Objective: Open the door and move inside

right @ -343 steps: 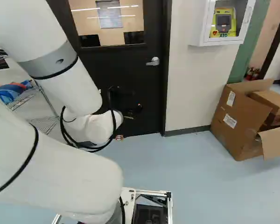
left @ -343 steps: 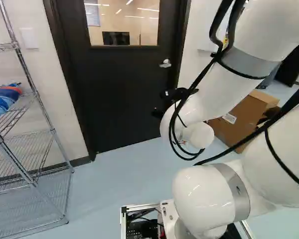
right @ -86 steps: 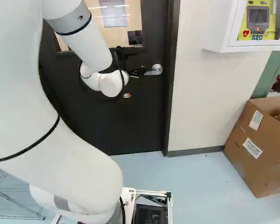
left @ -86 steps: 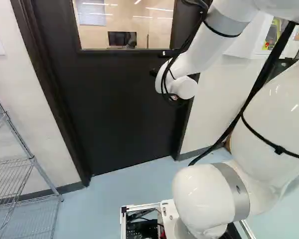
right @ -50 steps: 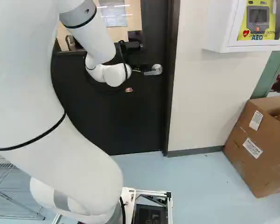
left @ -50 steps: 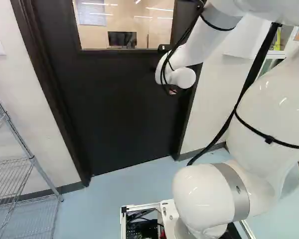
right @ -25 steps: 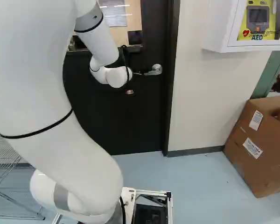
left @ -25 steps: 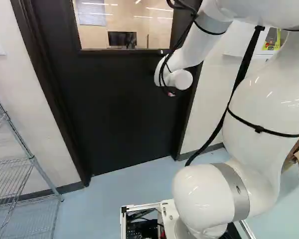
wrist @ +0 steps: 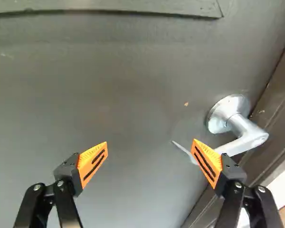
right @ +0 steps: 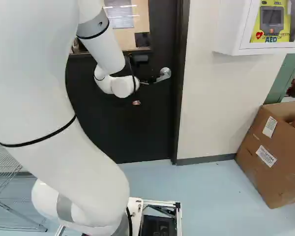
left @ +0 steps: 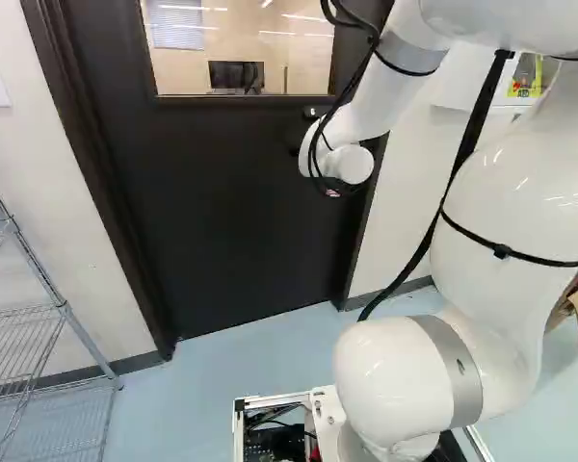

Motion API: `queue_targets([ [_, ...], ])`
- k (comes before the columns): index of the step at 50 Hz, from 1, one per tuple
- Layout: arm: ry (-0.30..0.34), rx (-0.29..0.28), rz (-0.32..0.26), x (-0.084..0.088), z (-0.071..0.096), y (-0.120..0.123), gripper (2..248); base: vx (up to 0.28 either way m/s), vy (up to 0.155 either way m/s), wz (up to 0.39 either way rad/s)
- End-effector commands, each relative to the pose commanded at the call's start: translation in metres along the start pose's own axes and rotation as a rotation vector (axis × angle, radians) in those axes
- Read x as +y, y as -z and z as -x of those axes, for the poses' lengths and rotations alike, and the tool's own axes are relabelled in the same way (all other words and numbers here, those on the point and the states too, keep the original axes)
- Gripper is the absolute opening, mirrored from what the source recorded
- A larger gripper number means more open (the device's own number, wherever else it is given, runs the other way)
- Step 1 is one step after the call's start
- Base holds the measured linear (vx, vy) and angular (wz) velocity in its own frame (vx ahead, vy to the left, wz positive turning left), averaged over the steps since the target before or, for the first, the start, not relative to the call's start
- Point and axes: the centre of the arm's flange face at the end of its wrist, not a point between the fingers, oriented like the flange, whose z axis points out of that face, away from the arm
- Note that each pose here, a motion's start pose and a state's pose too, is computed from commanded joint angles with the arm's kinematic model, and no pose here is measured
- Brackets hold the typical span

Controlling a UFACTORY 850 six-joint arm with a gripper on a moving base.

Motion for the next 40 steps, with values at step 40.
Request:
queue_targets([
  [40, 0.000, -0.075, 0.001, 0.001, 0.034, -0.009, 247, 0.000, 0.000, 0.000],
])
